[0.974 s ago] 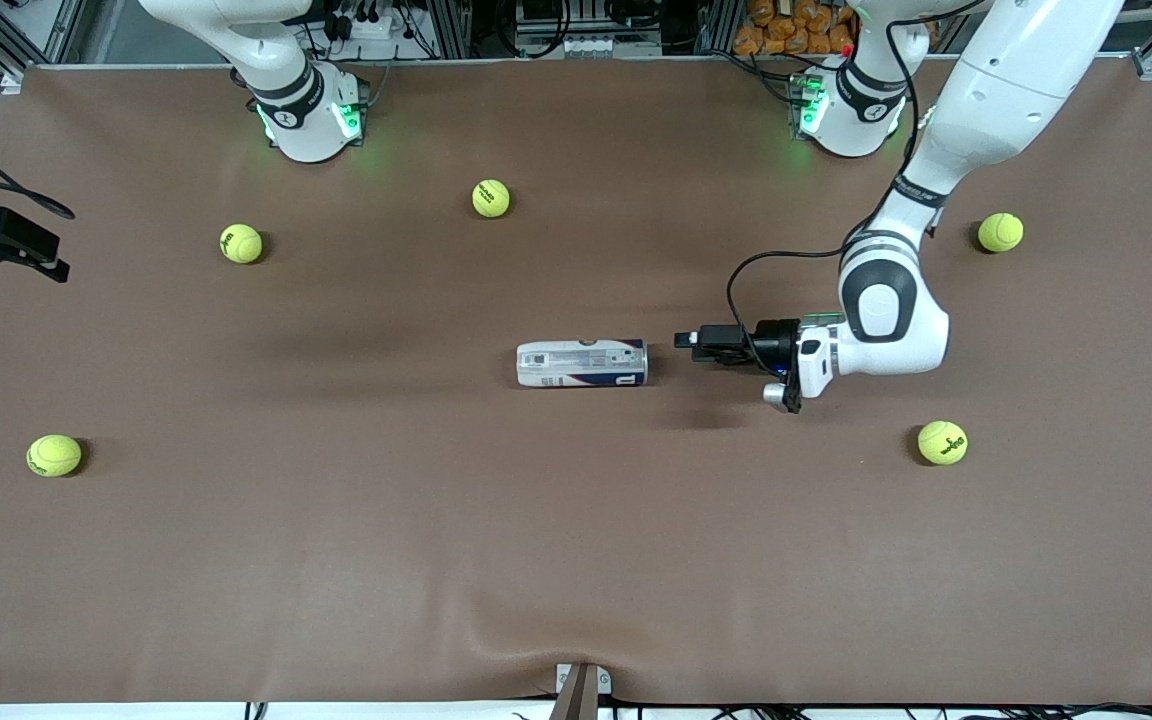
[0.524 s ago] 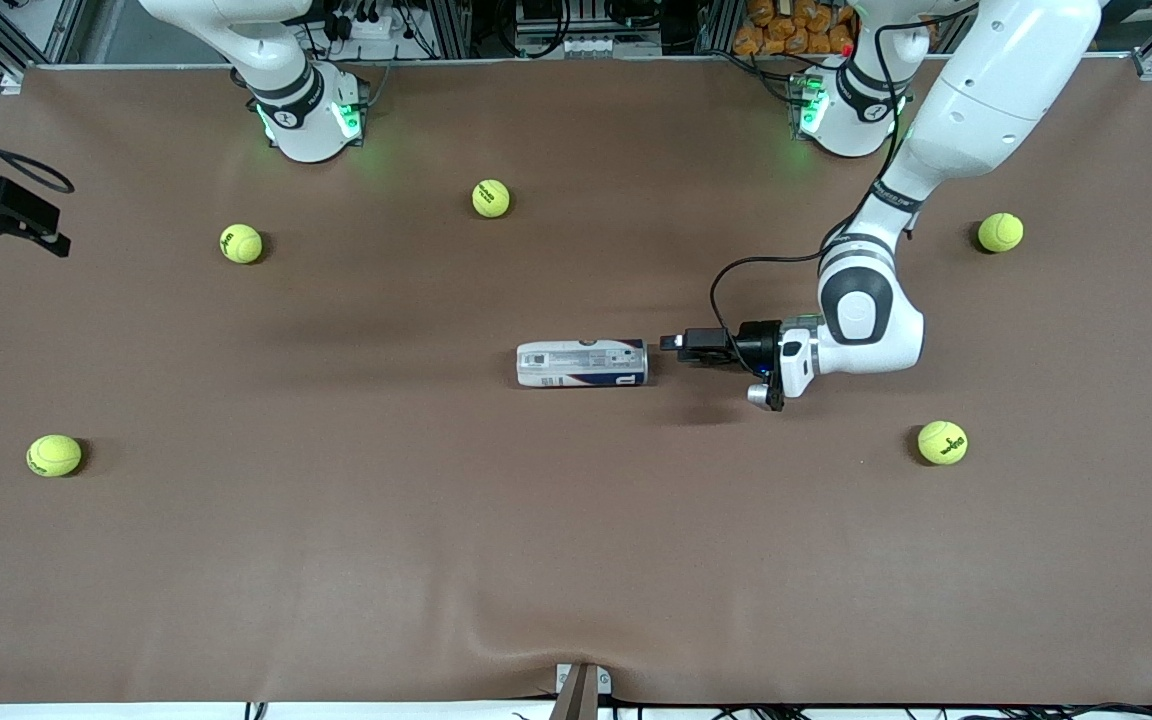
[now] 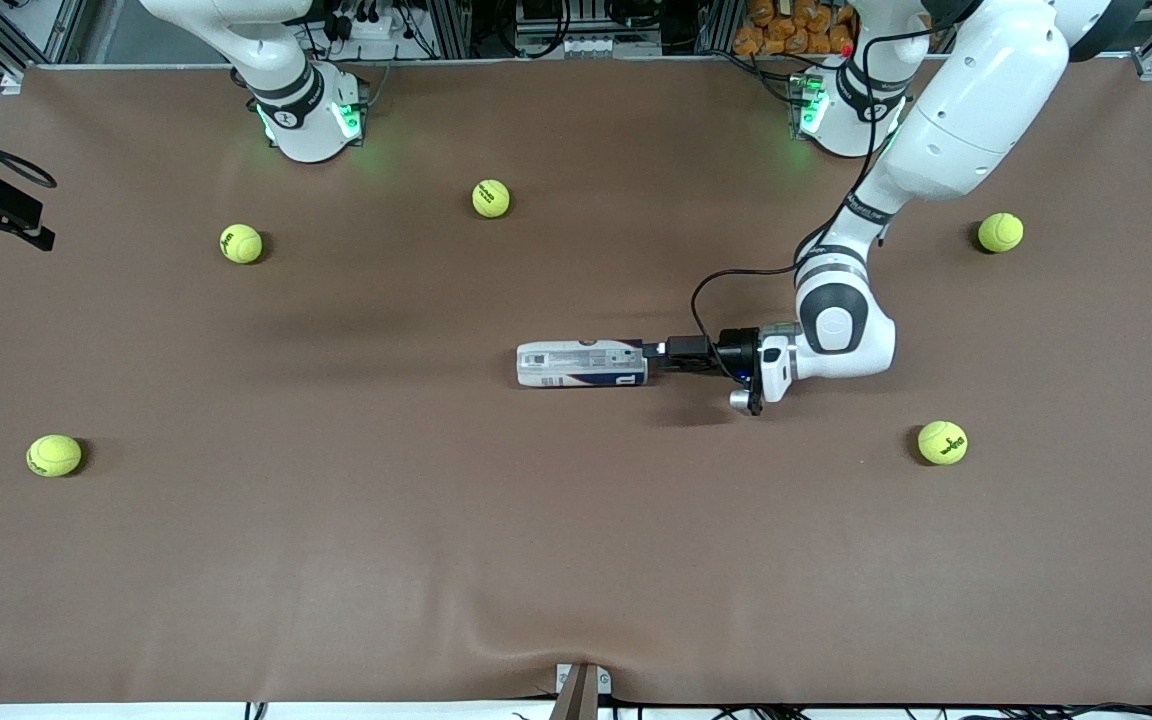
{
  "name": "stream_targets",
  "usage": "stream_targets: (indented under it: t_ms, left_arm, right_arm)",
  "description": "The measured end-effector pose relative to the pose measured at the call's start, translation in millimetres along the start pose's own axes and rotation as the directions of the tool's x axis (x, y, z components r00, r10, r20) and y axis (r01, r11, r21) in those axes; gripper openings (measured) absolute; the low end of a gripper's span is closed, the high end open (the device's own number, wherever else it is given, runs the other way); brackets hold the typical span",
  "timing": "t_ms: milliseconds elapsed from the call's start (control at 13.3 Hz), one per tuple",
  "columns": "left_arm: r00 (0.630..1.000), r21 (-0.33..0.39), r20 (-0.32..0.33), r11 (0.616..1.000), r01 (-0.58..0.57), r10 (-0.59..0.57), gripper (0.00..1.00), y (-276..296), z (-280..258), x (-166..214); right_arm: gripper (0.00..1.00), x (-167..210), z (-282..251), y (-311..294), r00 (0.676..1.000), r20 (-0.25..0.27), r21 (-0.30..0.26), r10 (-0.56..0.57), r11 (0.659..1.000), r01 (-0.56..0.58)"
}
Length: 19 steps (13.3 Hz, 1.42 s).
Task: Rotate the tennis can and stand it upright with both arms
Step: 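Grasp the can's closed end with the left gripper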
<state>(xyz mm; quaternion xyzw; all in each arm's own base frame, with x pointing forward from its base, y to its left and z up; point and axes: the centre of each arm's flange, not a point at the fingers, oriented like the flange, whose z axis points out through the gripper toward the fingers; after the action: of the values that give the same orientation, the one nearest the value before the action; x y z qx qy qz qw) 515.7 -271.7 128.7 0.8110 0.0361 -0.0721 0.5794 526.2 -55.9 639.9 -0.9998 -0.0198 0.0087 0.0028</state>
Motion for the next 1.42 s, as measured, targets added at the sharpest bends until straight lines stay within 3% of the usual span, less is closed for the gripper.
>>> stream_targets:
  t_ms: [225, 375, 599, 899, 1423]
  left_arm:
    - [1.000, -0.018, -0.002, 1.000, 0.000, 0.000, 0.93, 9, 13, -2]
    - [1.000, -0.018, 0.000, 1.000, -0.001, 0.001, 0.67, 10, 15, -2]
    - [1.000, -0.018, -0.002, 1.000, -0.006, 0.006, 0.52, 10, 14, -2]
    - [0.999, -0.020, -0.011, 0.999, -0.033, 0.032, 0.09, 11, 11, 2]
    - [1.000, -0.052, -0.017, 0.999, -0.001, 0.000, 0.05, 72, 16, 25]
  right_arm:
    - [1.00, 0, 0, -2, 1.000, 0.001, 0.000, -0.003, 1.000, 0.003]
    - [1.00, 0, 0, -4, 1.000, 0.001, 0.000, -0.006, 1.000, 0.006]
    - [1.00, 1, 0, -6, 1.000, 0.000, 0.000, -0.012, 1.000, 0.012]
    - [1.00, 1, 0, -6, 1.000, 0.000, 0.000, -0.012, 1.000, 0.012]
    - [1.00, 1, 0, -6, 1.000, 0.000, 0.000, -0.011, 1.000, 0.011]
